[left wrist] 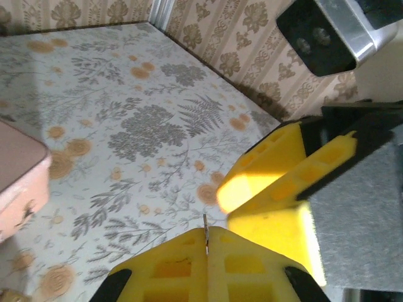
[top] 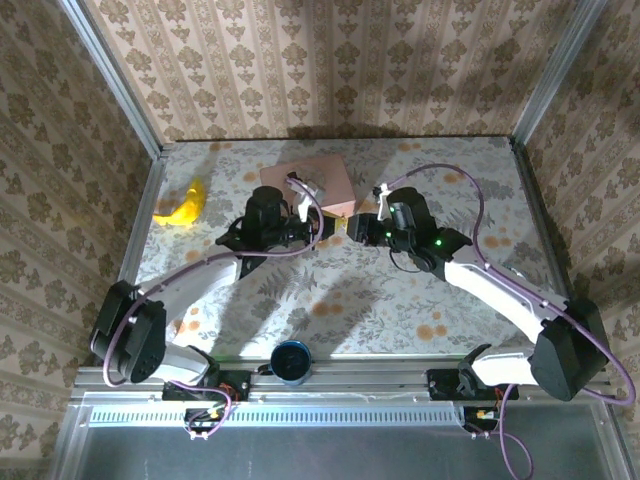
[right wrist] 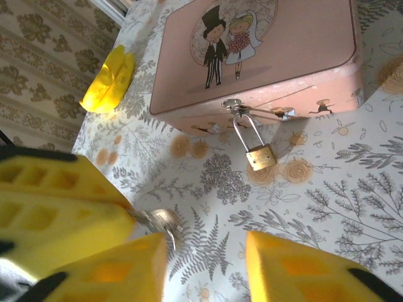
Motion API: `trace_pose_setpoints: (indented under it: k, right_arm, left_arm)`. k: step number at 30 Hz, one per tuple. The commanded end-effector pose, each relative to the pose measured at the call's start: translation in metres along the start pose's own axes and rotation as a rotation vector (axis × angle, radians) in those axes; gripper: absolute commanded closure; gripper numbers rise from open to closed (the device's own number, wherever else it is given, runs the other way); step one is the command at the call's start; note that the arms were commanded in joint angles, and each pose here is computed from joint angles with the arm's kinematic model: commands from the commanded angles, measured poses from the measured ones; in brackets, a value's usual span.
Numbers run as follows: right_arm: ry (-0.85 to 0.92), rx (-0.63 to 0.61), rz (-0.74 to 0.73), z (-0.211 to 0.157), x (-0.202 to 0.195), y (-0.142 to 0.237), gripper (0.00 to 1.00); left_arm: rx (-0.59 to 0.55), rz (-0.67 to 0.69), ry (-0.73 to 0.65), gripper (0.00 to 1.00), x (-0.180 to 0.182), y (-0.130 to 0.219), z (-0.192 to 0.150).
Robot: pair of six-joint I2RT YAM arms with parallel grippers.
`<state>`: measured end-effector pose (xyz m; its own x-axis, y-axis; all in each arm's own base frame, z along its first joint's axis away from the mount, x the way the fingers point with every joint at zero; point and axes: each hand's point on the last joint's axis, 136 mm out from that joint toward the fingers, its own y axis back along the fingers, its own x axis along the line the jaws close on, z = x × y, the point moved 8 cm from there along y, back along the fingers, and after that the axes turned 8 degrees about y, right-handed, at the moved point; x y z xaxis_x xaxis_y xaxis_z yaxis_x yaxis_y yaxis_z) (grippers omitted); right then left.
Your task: Unlock the padlock with the key
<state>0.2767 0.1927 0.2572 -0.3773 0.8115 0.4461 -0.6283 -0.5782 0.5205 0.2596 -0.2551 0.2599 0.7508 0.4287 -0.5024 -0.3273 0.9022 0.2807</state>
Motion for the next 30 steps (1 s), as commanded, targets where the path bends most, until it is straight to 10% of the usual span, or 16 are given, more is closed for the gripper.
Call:
trace_pose_setpoints:
  k: [1,13,30]
  right_arm:
    - [0.065,-0.084,0.041,0.007,0.006,0.023,0.53]
    - [0.359,-0.233,0.415,0.004,0.043,0.063,0.39]
    - [0.508,-0.130,0.714,-0.004,0.065,0.059,0.62]
  left_arm:
    - [-0.011,0.034,-0.164,1.00,-0.010,0.024,0.019]
    - [0.127,-0.296,-0.383,1.00,-0.060,0.061,0.013]
    - [0.096,-0.448,-0.379,1.00,-0.071,0.074,0.015]
